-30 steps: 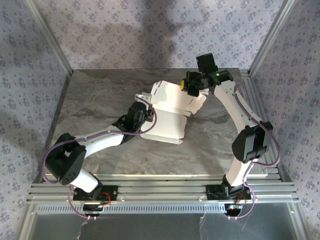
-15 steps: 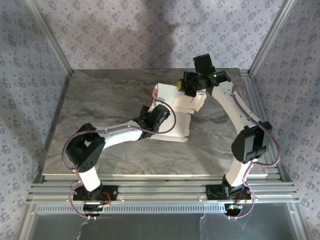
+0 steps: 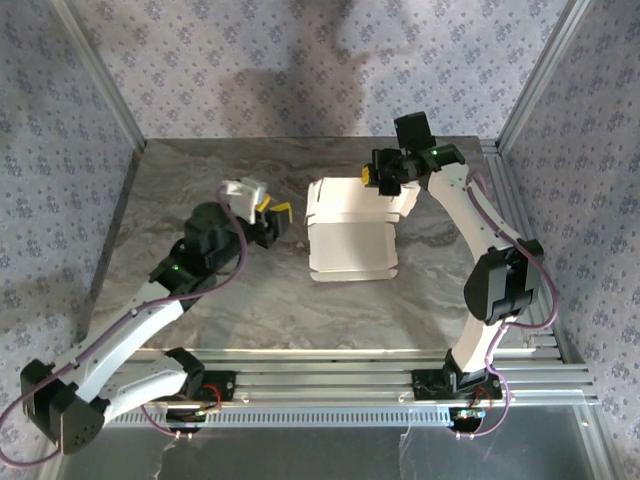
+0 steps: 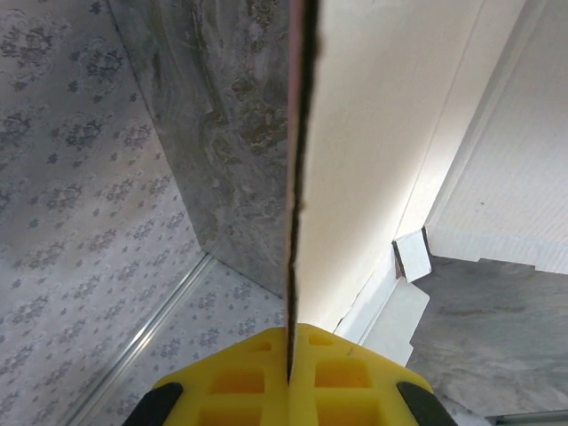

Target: Fold the paper box

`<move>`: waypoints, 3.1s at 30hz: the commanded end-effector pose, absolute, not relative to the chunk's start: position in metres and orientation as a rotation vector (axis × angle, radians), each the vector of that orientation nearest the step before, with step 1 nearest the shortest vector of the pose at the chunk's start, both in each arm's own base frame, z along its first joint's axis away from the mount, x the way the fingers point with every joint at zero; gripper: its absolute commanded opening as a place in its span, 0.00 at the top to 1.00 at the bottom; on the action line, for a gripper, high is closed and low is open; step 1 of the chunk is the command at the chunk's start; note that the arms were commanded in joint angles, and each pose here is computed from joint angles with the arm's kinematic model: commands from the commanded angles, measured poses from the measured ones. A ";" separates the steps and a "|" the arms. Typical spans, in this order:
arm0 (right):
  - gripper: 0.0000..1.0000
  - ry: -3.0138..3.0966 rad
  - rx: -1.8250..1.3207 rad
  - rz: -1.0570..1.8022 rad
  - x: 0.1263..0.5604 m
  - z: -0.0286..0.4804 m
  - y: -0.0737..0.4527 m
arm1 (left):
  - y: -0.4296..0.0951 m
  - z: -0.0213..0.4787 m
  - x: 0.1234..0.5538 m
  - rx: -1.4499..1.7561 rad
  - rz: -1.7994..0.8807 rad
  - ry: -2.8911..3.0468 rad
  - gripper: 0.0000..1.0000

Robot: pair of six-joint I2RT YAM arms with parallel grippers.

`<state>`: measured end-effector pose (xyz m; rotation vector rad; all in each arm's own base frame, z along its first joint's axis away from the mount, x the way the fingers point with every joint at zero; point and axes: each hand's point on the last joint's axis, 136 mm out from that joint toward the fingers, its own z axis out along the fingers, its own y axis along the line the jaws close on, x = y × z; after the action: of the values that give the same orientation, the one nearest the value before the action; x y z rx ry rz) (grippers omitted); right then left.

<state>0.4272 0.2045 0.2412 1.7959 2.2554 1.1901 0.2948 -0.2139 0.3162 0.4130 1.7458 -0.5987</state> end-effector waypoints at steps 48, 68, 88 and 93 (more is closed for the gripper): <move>1.00 2.204 1.896 1.186 0.423 0.241 0.214 | -0.259 0.223 0.399 0.156 0.178 1.940 0.56; 1.00 2.592 0.935 1.159 0.446 0.192 0.245 | -0.172 0.180 0.327 0.325 -0.609 2.071 0.69; 1.00 2.623 0.721 1.352 0.449 0.152 0.254 | -0.237 0.131 0.364 0.558 -0.576 2.104 0.55; 1.00 2.635 0.710 1.363 0.453 0.143 0.257 | -0.243 0.124 0.368 0.569 -0.578 2.111 0.55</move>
<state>0.4511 0.2557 0.1567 0.7436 2.6085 1.3598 0.3567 -0.2337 0.1097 0.5459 2.1757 -0.5765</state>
